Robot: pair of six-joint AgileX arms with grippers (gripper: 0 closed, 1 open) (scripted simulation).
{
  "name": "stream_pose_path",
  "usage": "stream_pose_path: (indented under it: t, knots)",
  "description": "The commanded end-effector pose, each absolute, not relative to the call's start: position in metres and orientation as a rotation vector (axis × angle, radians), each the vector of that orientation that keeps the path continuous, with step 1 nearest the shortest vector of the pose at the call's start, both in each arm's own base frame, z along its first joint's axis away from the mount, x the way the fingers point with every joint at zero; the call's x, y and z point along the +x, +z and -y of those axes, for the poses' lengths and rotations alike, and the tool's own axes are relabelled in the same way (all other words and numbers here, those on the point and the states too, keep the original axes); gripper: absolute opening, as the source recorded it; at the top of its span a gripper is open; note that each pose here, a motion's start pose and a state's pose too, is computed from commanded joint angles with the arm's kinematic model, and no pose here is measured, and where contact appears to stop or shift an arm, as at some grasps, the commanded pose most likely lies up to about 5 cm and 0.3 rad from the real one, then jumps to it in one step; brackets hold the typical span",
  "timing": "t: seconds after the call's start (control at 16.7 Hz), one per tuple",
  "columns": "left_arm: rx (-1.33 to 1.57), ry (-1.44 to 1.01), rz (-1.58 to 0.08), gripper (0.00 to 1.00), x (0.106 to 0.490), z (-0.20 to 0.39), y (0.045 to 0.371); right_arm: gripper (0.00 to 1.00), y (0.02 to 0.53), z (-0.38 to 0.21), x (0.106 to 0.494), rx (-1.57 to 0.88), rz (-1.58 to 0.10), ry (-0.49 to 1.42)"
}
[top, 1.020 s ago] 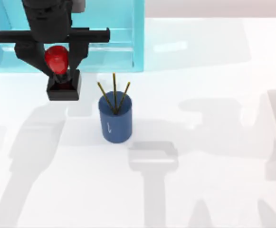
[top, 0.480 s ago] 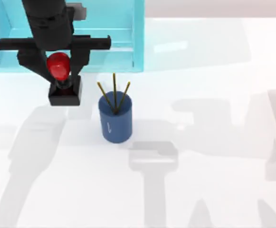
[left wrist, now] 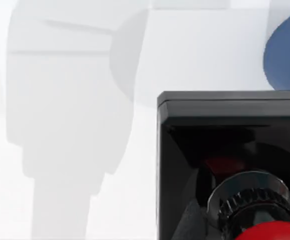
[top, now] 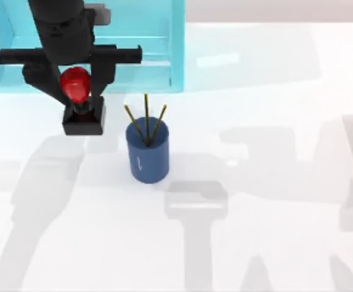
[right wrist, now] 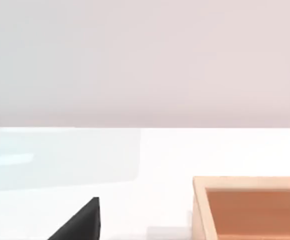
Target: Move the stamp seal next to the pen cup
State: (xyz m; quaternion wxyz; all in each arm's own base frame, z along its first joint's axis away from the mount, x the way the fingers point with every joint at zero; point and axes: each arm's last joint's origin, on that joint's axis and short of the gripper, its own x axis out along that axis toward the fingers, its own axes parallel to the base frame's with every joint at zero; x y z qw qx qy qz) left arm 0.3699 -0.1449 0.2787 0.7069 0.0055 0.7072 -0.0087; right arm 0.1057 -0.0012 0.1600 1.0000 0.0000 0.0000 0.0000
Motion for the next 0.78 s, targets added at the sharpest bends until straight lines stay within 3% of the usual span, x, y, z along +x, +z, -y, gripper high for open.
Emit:
stream_pose_path:
  t: [0.42,0.78]
  knots:
    - [0.012,-0.019,-1.571,0.98,0.3699,0.1449,0.2787,1.0,0.16,0.0012,0.1057,0.0,0.0,0.0]
    - [0.012,-0.019,-1.571,1.0,0.3699,0.1449,0.2787,1.0,0.16,0.0012,0.1057,0.0,0.0,0.0]
